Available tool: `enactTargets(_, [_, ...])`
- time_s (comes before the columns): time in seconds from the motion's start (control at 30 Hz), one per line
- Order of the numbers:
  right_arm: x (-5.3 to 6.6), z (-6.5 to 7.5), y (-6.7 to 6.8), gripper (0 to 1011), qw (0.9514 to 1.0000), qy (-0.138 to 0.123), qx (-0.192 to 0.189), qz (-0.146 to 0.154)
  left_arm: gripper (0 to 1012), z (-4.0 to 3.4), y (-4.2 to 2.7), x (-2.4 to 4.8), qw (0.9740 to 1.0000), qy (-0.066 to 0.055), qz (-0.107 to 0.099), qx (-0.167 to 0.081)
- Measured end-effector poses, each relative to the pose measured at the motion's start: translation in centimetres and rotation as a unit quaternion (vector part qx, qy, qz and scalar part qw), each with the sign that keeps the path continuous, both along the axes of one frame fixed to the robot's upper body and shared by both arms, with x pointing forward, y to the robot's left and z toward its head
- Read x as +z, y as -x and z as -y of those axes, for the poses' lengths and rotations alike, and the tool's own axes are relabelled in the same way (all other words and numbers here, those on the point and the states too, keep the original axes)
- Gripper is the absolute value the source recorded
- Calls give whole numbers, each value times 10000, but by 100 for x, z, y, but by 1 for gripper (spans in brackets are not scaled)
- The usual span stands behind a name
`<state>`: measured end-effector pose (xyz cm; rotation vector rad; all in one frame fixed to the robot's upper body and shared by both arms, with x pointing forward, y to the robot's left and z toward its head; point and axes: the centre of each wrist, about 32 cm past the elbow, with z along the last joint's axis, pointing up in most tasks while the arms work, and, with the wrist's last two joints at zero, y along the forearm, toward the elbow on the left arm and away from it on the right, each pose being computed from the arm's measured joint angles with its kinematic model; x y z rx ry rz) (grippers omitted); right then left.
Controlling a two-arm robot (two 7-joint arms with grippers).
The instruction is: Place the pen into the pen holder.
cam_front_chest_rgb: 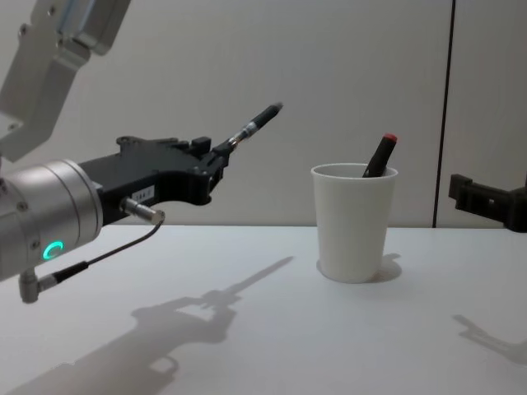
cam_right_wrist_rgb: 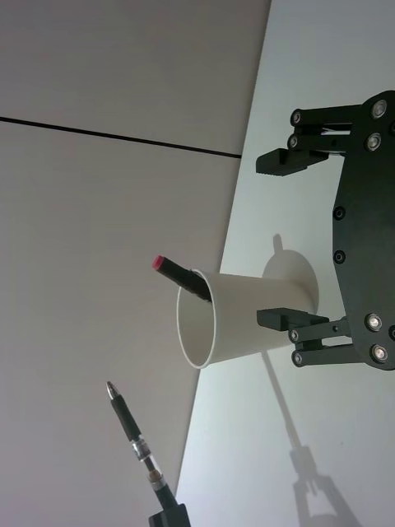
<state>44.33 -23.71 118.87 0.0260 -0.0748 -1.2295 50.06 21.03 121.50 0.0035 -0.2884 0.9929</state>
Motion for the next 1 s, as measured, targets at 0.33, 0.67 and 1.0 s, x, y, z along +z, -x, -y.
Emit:
enactTargets(0.33, [0, 0, 0, 1001, 10000, 0, 0, 0, 186, -30, -81, 78, 9977, -1, 74, -670])
enactTargets(0.67, [0, 0, 0, 1001, 10000, 0, 0, 0, 186, 13, -171, 142, 9896, -73, 110, -1430])
enactTargets(1.0, [0, 0, 0, 1001, 10000, 0, 0, 0, 186, 88, -246, 187, 9759, -145, 105, -2174])
